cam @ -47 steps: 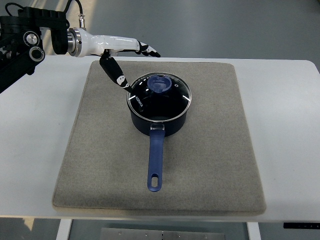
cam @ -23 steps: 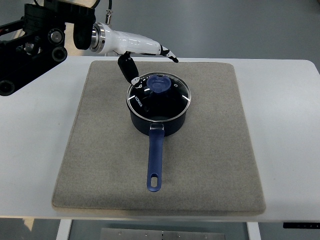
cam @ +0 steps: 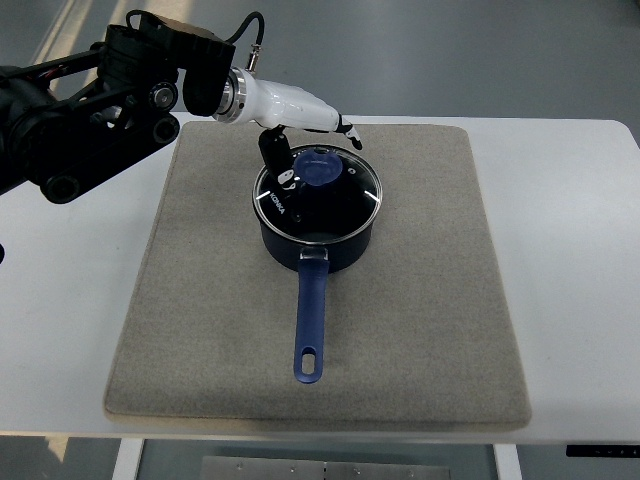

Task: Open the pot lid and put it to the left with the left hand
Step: 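Lower the left hand and close fingers around the blue lid knob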

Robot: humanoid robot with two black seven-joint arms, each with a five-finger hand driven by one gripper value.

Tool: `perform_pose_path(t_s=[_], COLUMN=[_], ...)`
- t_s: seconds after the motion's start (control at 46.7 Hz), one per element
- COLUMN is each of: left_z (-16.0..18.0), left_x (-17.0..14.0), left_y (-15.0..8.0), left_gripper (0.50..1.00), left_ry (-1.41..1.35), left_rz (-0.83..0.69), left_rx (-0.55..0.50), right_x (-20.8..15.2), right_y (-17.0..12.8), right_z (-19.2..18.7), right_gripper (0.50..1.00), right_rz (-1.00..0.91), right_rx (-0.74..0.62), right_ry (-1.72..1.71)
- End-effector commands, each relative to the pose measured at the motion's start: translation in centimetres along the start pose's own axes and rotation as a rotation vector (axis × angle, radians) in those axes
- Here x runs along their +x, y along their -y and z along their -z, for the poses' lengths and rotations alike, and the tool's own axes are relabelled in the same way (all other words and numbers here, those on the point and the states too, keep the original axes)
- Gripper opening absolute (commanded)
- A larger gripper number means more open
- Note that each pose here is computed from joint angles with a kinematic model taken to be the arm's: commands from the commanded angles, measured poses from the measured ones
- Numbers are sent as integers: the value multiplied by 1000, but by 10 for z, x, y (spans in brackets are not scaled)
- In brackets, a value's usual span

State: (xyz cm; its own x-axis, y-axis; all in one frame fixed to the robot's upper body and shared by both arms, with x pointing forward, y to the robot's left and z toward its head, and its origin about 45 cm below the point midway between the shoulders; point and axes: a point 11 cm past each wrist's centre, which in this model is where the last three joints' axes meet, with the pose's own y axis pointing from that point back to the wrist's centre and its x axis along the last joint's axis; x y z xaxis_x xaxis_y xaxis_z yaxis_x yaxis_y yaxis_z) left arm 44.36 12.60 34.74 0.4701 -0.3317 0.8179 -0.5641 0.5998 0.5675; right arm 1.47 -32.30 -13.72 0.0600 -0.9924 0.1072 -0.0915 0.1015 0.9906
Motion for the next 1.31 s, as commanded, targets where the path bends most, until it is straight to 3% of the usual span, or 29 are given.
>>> perform_pose_path(t_s=[0.0, 0.749, 1.285], left_z=[-4, -5, -7], left_x=[-1, -1, 4], left_y=[3, 5, 3], left_gripper=[902, 737, 503], left_ry=[4, 4, 17], left_rz=[4, 6, -3], left_rx=[-8, -8, -9], right_x=[0, 0, 0], right_y=[0, 0, 0], right_z=[0, 0, 0], right_gripper=[915, 915, 915], right_rz=[0, 0, 0], right_rx=[0, 0, 0], right_ry=[0, 0, 0])
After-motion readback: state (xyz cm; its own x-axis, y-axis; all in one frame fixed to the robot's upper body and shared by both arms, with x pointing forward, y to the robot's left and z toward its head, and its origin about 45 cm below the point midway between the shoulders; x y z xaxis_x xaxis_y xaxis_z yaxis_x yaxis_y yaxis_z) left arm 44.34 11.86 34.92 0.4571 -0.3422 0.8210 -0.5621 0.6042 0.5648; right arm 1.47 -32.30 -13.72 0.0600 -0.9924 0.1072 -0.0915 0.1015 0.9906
